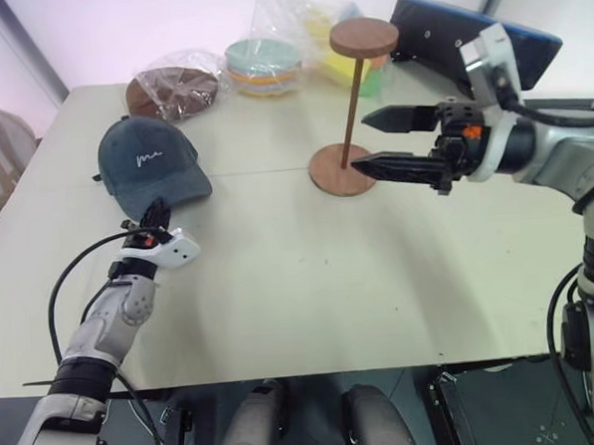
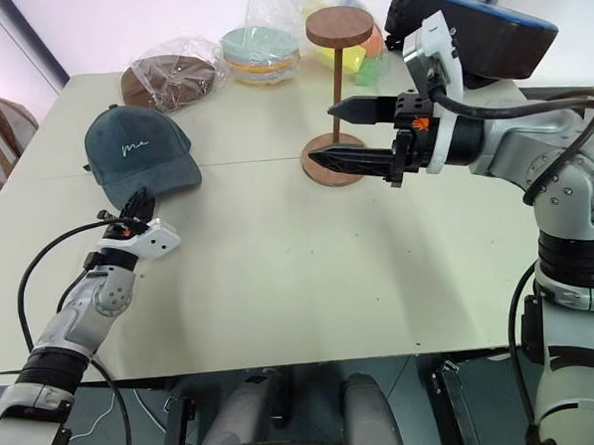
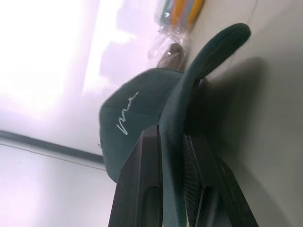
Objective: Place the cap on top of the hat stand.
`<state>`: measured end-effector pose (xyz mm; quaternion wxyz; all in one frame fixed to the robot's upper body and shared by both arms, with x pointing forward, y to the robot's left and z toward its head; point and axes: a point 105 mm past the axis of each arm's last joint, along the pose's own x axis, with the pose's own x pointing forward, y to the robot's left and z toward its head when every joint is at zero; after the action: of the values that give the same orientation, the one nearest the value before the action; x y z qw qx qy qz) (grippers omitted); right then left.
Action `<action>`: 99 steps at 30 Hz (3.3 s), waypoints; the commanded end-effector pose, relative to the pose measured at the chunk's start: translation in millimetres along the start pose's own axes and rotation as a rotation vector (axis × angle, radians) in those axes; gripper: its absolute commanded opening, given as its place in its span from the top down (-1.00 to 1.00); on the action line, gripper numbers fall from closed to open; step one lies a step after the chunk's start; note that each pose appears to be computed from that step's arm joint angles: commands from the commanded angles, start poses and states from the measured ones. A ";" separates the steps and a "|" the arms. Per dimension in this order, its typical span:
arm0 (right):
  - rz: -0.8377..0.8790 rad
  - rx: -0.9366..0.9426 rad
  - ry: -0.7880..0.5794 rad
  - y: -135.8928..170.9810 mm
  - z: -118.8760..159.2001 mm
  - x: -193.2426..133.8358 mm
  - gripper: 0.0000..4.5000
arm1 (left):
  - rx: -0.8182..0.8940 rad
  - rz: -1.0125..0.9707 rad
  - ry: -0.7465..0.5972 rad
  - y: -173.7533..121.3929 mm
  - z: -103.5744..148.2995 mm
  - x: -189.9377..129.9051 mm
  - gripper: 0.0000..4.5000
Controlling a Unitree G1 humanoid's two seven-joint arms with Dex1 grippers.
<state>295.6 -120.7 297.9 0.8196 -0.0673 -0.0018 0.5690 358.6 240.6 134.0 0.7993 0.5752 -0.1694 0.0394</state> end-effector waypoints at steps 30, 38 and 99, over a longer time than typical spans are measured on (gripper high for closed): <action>-0.009 -0.075 -0.033 -4.3 14.6 -6.7 -1.00 | 0.056 -0.052 0.045 31.4 -4.5 -51.7 0.74; 0.005 -0.075 -0.041 -3.6 13.6 -3.2 -1.00 | 0.010 -0.073 0.098 36.8 -14.9 -61.7 0.74; -0.019 -0.100 -0.030 -1.1 18.9 -5.5 -1.00 | -0.032 -0.229 0.191 -27.8 -62.3 -17.9 -0.42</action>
<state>301.5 -123.7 301.1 0.8238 -0.0812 -0.0133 0.5608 365.1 290.6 92.8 0.8213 0.5692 -0.0375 0.0063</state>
